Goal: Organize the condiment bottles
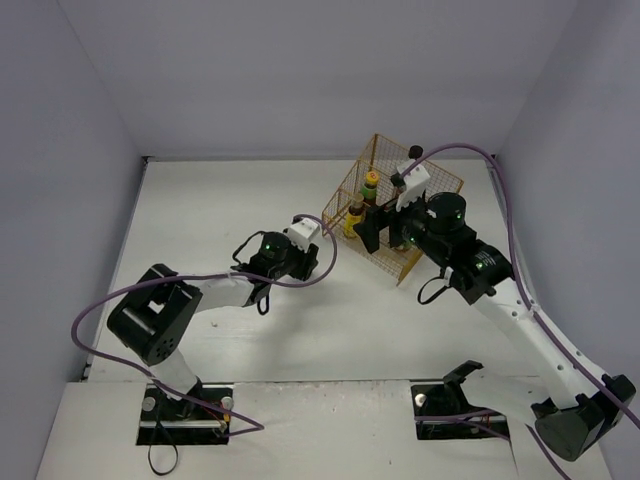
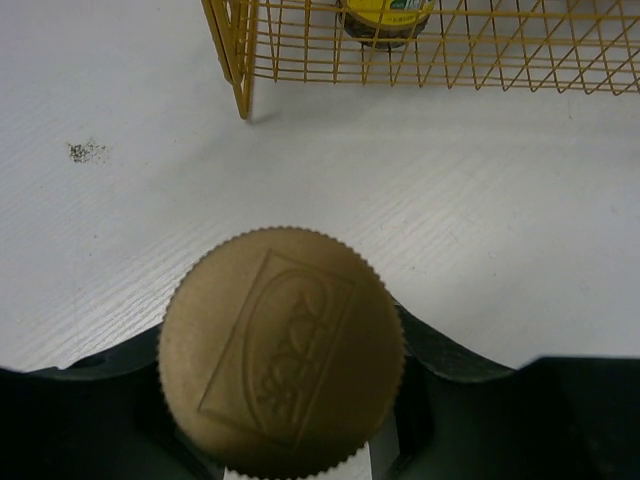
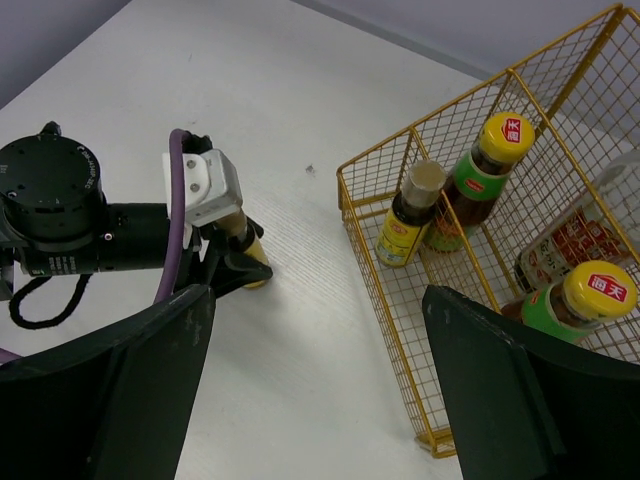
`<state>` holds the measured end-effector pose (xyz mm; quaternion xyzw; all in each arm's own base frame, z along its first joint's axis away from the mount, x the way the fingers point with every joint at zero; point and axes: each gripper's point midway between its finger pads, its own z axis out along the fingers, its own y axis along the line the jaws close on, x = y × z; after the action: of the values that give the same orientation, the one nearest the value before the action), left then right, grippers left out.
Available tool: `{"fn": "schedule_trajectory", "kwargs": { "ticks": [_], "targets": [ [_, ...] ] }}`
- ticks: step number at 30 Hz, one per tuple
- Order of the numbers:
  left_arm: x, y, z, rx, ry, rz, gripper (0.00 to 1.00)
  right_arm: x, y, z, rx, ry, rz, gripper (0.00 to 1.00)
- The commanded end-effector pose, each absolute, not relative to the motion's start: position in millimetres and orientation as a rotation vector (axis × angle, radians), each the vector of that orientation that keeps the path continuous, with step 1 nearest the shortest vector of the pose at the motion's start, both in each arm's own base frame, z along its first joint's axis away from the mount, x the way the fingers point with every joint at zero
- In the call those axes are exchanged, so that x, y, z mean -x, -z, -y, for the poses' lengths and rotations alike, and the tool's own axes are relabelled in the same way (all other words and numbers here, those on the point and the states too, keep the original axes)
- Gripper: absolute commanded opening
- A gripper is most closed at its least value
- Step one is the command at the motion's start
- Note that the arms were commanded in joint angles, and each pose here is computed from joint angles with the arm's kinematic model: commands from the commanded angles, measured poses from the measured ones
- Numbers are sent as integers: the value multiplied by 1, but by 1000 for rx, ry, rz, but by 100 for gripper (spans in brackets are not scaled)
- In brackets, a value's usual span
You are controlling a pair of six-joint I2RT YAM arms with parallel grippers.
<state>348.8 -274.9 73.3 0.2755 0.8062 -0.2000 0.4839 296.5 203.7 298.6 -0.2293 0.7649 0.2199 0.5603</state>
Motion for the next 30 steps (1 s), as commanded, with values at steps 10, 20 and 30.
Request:
{"fn": "schedule_trajectory", "kwargs": {
  "ticks": [10,20,30],
  "targets": [
    [-361,-113,285,-496,552,-1794,57,-292,-307,-189,470,-488,-1780,88],
    [-352,-141,278,-483,561,-1798,73,-287,-310,-190,463,-516,-1782,89],
    [-334,-186,268,-449,592,-1827,73,-285,-313,-186,447,-502,-1775,89]
  ]
}}
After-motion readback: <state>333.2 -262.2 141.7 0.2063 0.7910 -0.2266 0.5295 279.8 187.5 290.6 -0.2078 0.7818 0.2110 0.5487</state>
